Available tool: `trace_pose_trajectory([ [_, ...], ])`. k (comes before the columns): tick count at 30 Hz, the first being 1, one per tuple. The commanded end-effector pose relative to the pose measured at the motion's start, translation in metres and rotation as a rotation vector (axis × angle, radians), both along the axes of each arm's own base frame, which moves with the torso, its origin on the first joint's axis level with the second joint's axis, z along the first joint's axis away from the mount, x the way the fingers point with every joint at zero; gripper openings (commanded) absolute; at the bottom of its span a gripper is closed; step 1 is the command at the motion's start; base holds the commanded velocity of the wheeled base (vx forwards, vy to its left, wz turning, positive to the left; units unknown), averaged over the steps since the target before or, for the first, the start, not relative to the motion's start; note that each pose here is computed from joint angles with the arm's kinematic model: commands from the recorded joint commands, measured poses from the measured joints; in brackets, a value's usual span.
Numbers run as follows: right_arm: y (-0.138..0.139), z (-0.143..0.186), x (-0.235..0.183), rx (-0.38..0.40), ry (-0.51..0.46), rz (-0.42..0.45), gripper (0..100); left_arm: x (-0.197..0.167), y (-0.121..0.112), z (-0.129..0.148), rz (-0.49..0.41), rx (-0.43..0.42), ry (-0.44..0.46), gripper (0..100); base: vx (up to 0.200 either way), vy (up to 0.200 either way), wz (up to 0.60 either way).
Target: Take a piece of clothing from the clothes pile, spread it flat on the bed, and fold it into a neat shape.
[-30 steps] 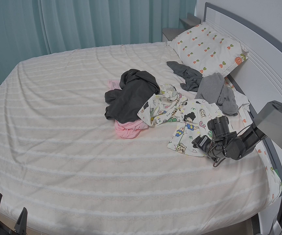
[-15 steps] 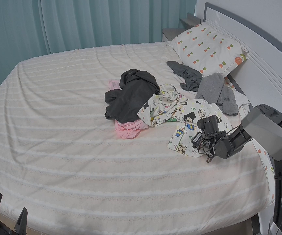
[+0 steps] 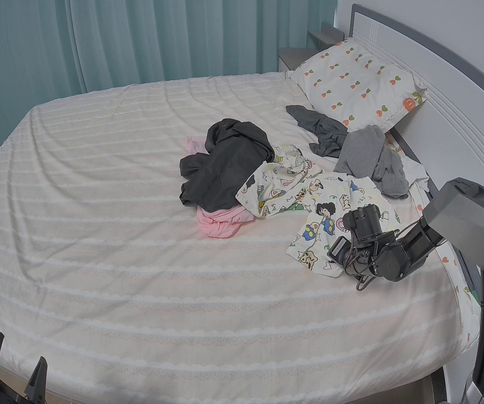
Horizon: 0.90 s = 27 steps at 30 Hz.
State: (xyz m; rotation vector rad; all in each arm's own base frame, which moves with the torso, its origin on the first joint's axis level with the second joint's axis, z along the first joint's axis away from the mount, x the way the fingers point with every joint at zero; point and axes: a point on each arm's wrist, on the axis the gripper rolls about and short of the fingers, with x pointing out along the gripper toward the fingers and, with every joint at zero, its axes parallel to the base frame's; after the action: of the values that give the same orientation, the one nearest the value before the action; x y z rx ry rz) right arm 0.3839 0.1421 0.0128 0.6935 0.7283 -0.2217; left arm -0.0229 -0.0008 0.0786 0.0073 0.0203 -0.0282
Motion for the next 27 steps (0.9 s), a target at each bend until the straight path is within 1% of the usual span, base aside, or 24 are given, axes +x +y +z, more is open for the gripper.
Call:
trace_pose_trajectory([
  [1,-0.01,0.045,-0.043,0.111,-0.051,0.107,0,0.0,0.0,-0.003,0.0,0.0,0.0,100,0.0,0.0,0.0],
  [2,-0.011,0.047,-0.045,0.12,-0.056,0.114,0,0.0,0.0,-0.003,0.0,0.0,0.0,100,0.0,0.0,0.0],
  [4,-0.017,0.057,-0.063,0.159,-0.079,0.153,0,0.0,0.0,-0.003,0.0,0.0,0.0,100,0.0,0.0,0.0],
  [6,-0.025,0.068,-0.083,0.193,-0.119,0.18,0,0.0,0.0,-0.003,0.0,0.0,0.0,100,0.0,0.0,0.0],
  [8,-0.031,0.078,-0.095,0.216,-0.158,0.2,0,0.0,0.0,-0.003,0.0,0.002,-0.001,100,0.0,0.0,0.0],
  [9,-0.031,0.078,-0.095,0.216,-0.158,0.2,0,0.0,0.0,-0.003,0.0,0.002,-0.001,100,0.0,0.0,0.0],
  [11,-0.039,0.098,-0.116,0.261,-0.233,0.241,0,0.0,0.0,-0.003,0.0,0.008,-0.005,100,0.0,0.0,0.0],
  [13,-0.041,0.107,-0.123,0.28,-0.262,0.261,0,0.0,0.0,-0.003,0.0,0.006,-0.005,100,0.0,0.0,0.0],
  [15,-0.047,0.134,-0.139,0.325,-0.349,0.309,0,0.0,0.0,-0.003,0.0,0.003,-0.004,100,0.0,0.0,0.0],
  [17,-0.047,0.135,-0.14,0.328,-0.353,0.313,0,0.0,0.0,-0.003,0.0,0.002,-0.004,100,0.0,0.0,0.0],
  [18,-0.052,0.157,-0.152,0.36,-0.429,0.35,0,0.0,0.0,-0.003,0.0,0.011,-0.005,100,0.0,0.0,0.0],
  [19,-0.056,0.169,-0.157,0.377,-0.476,0.369,0,0.0,0.0,-0.003,-0.001,0.011,-0.007,100,0.0,0.0,0.0],
  [20,-0.057,0.172,-0.159,0.381,-0.484,0.374,0,0.0,0.0,-0.003,-0.001,0.011,-0.007,100,0.0,0.0,0.0],
  [21,-0.06,0.184,-0.163,0.396,-0.527,0.396,0,0.0,0.0,-0.001,-0.001,0.012,-0.018,100,0.0,0.0,0.0],
  [22,-0.062,0.195,-0.168,0.408,-0.568,0.416,0,-0.006,0.0,0.02,-0.011,-0.013,-0.101,100,0.0,0.0,0.0],
  [23,-0.064,0.202,-0.17,0.415,-0.591,0.429,0,-0.013,0.0,0.049,-0.013,-0.051,-0.19,100,0.0,0.0,0.0],
  [24,-0.064,0.209,-0.172,0.423,-0.612,0.445,0,-0.018,0.0,0.079,-0.027,-0.105,-0.234,100,0.0,0.0,0.0],
  [25,-0.064,0.217,-0.173,0.43,-0.637,0.461,0,-0.015,0.0,0.096,-0.037,-0.136,-0.223,100,0.0,0.0,0.0],
  [27,-0.064,0.234,-0.173,0.445,-0.683,0.491,0,-0.003,-0.001,0.109,-0.062,-0.12,-0.153,100,0.0,0.0,0.0],
])
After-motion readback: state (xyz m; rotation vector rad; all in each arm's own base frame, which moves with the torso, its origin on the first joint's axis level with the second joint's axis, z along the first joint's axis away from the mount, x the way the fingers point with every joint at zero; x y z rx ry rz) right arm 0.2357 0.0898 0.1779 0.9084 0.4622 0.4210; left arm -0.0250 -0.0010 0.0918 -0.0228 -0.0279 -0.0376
